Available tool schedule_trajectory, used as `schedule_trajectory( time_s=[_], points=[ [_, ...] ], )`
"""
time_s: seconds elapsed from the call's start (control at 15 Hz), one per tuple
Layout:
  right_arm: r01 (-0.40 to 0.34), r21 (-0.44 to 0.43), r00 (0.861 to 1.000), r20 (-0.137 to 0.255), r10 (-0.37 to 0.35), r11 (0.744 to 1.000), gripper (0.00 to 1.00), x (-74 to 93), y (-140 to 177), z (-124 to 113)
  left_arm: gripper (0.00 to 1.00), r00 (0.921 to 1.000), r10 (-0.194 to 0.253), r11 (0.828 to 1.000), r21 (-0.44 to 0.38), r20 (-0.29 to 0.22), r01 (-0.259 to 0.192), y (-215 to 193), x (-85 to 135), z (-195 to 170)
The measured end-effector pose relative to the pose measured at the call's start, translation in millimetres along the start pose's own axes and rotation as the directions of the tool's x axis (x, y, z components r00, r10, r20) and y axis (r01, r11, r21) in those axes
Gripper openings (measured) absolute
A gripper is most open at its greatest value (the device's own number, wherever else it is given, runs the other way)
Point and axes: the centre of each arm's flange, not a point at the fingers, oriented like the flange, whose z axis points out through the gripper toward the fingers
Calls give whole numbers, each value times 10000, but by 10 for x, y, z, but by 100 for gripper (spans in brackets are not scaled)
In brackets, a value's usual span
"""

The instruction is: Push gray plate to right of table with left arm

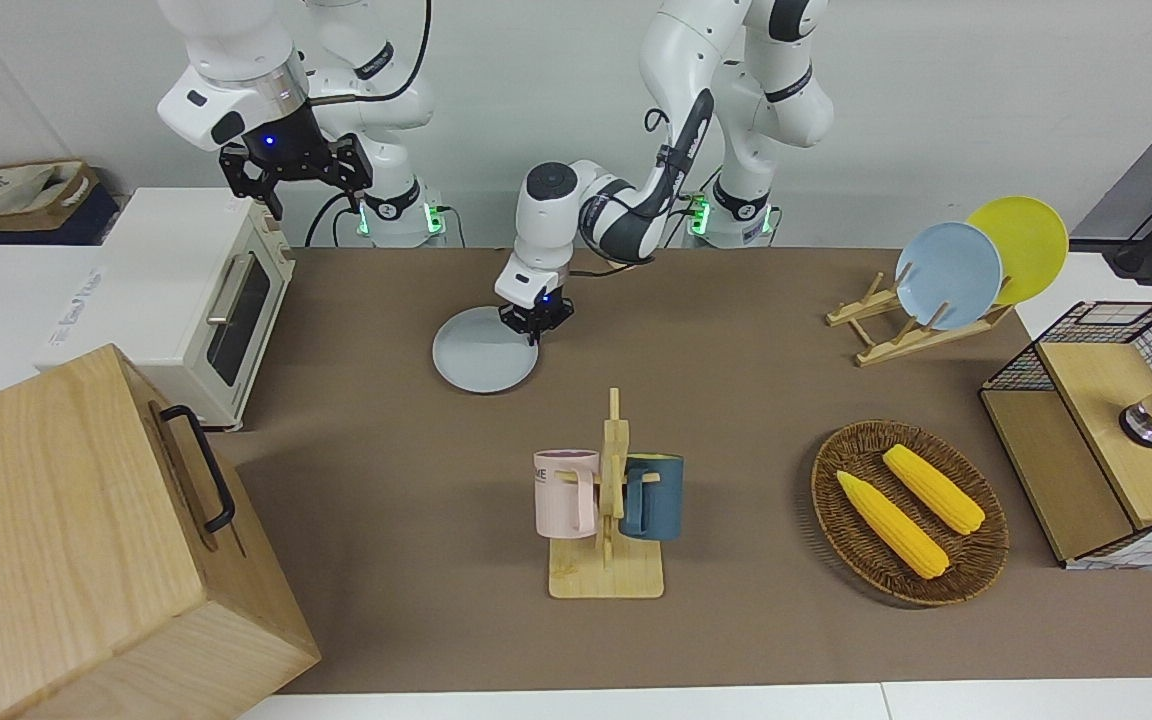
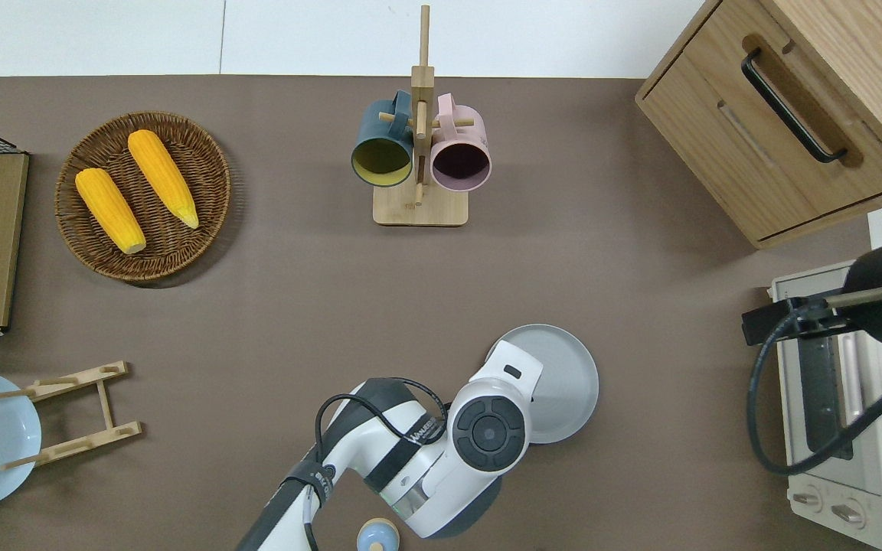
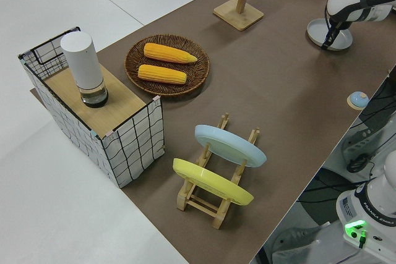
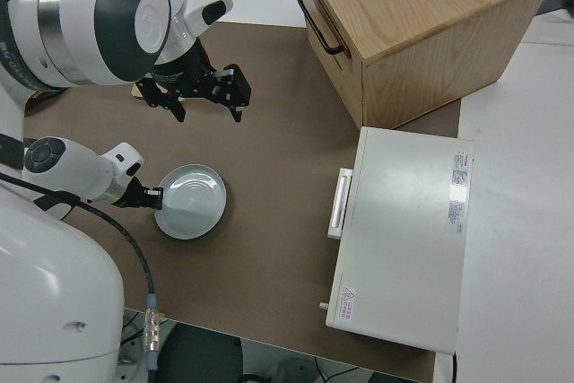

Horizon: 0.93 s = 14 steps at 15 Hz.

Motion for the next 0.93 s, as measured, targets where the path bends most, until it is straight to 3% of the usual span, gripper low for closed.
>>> schedule_trajectory(
  time_s=[0.4,0.93],
  points=[
    [0,0,10000,0,0,10000,99,0,0,0,1,9999,-26,10000,36,153,25,289,-90,34],
    [0,0,10000,0,0,10000,99,0,0,0,5,9998,-58,10000,78,187,57,324,-101,53]
  ],
)
